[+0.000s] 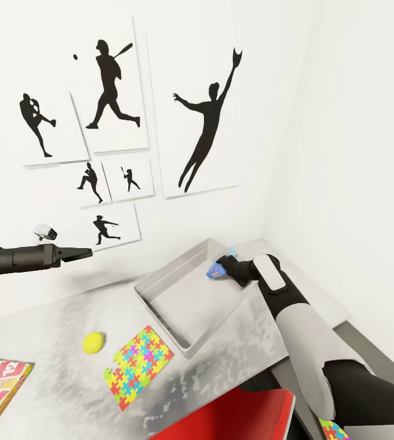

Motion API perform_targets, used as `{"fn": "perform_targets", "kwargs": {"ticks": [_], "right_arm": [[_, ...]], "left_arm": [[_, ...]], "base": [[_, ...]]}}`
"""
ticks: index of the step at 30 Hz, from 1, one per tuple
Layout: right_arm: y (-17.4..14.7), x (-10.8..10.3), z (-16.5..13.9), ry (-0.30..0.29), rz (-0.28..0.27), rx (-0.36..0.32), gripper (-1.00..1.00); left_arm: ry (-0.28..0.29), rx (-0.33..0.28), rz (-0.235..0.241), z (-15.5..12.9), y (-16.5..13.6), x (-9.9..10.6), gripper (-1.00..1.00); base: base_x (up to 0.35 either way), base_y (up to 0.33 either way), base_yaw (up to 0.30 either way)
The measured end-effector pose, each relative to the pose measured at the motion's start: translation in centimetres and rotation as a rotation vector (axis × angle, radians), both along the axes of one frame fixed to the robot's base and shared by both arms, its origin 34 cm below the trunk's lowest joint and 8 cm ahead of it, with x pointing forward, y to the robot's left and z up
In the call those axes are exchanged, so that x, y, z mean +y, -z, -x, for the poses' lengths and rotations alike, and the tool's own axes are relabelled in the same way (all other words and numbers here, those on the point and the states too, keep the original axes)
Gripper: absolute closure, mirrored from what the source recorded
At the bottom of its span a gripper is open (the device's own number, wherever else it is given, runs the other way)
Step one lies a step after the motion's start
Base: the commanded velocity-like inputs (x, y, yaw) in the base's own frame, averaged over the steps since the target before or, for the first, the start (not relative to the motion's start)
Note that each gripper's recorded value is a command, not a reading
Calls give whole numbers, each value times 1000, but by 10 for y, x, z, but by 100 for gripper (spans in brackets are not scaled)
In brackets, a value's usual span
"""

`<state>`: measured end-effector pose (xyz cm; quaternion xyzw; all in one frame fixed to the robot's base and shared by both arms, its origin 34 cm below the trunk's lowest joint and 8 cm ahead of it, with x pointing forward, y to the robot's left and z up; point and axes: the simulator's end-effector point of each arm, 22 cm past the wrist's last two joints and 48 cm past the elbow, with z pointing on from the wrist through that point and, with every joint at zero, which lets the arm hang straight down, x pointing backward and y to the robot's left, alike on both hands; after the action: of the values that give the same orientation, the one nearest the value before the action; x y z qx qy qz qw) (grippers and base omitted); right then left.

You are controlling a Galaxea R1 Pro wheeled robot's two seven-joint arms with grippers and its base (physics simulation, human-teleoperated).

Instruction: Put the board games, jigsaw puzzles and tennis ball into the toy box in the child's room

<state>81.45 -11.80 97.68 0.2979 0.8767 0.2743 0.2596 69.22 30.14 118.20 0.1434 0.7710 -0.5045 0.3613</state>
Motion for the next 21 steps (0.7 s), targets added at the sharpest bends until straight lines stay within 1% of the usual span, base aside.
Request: {"fn": "perform_targets", "kwargs": {"ticks": [5,11,21], "right_arm": [[0,0,0,2,-3,1,-100],[-1,-5,-2,26,-27,5,-100],[-1,-6,-2,32,-34,5,-100]], "left_arm": [[0,0,0,0,0,0,-100],[0,0,0,0,0,0,-100],[0,0,0,0,0,0,-100]], "base": [[0,0,0],[0,0,0],[0,0,0]]}}
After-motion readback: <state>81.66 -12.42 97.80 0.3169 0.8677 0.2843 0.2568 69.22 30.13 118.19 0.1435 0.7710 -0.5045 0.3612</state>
